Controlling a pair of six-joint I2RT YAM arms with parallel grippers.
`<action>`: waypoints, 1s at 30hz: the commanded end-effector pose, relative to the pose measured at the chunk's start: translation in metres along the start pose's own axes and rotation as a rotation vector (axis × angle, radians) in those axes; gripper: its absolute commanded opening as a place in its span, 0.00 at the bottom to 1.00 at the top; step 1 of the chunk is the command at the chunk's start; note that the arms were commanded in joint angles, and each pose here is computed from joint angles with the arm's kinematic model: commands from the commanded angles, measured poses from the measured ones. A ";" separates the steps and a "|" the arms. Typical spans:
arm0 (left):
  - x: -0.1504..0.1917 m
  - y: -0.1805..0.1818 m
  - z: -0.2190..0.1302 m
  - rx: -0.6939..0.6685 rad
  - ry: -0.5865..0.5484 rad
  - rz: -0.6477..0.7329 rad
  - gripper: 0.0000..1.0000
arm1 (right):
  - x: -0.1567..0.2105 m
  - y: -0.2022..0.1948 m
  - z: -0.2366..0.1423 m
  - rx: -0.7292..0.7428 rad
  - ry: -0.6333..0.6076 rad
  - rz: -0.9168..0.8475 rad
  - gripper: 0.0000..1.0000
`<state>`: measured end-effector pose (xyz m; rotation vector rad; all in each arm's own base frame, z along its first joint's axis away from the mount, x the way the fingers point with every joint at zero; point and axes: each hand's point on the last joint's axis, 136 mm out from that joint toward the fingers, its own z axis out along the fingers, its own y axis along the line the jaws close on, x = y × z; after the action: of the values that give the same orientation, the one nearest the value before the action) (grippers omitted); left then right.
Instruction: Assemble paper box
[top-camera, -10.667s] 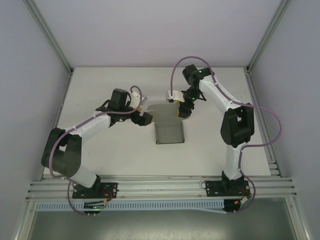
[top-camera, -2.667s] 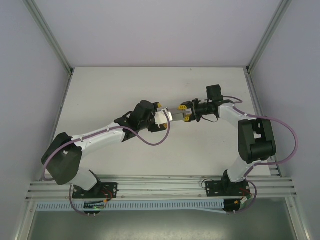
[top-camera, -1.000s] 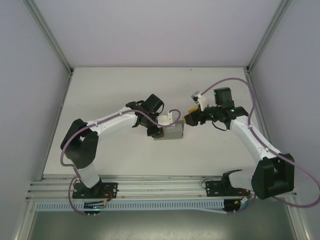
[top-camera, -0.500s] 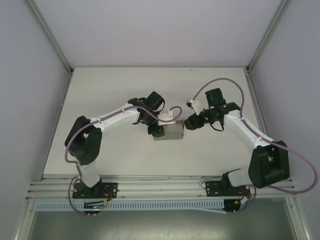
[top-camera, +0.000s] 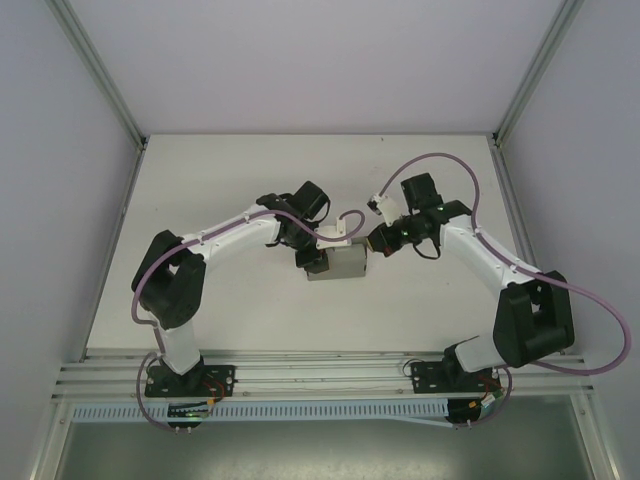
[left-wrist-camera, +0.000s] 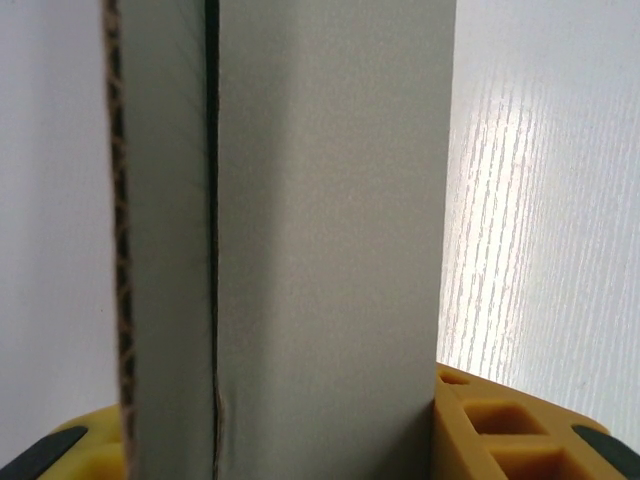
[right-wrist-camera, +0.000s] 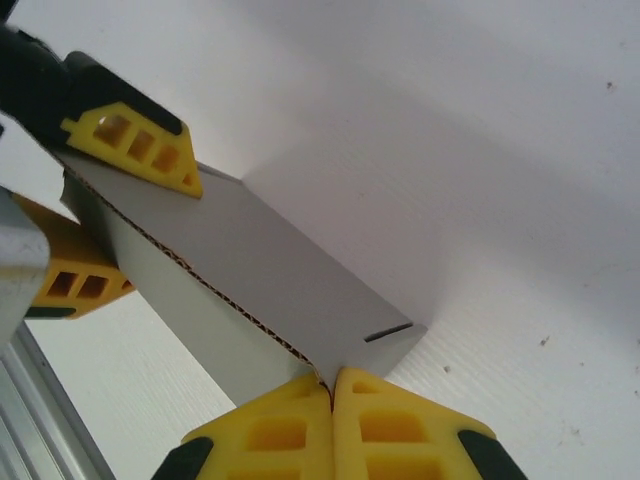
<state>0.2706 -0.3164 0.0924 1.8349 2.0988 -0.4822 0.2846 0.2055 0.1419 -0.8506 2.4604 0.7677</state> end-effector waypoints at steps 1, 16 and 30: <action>0.005 0.001 0.014 0.020 0.033 -0.031 0.41 | -0.020 0.020 -0.001 -0.009 -0.060 0.181 0.00; -0.001 0.011 0.019 0.004 0.030 -0.055 0.40 | -0.040 0.039 -0.007 -0.170 -0.171 0.709 0.00; 0.008 0.000 0.022 0.041 0.038 -0.005 0.40 | -0.040 0.035 -0.011 -0.266 -0.040 0.793 0.00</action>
<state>0.2808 -0.3166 0.0918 1.7943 2.1545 -0.4778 0.3011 0.2157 0.1488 0.3029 2.7222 1.1565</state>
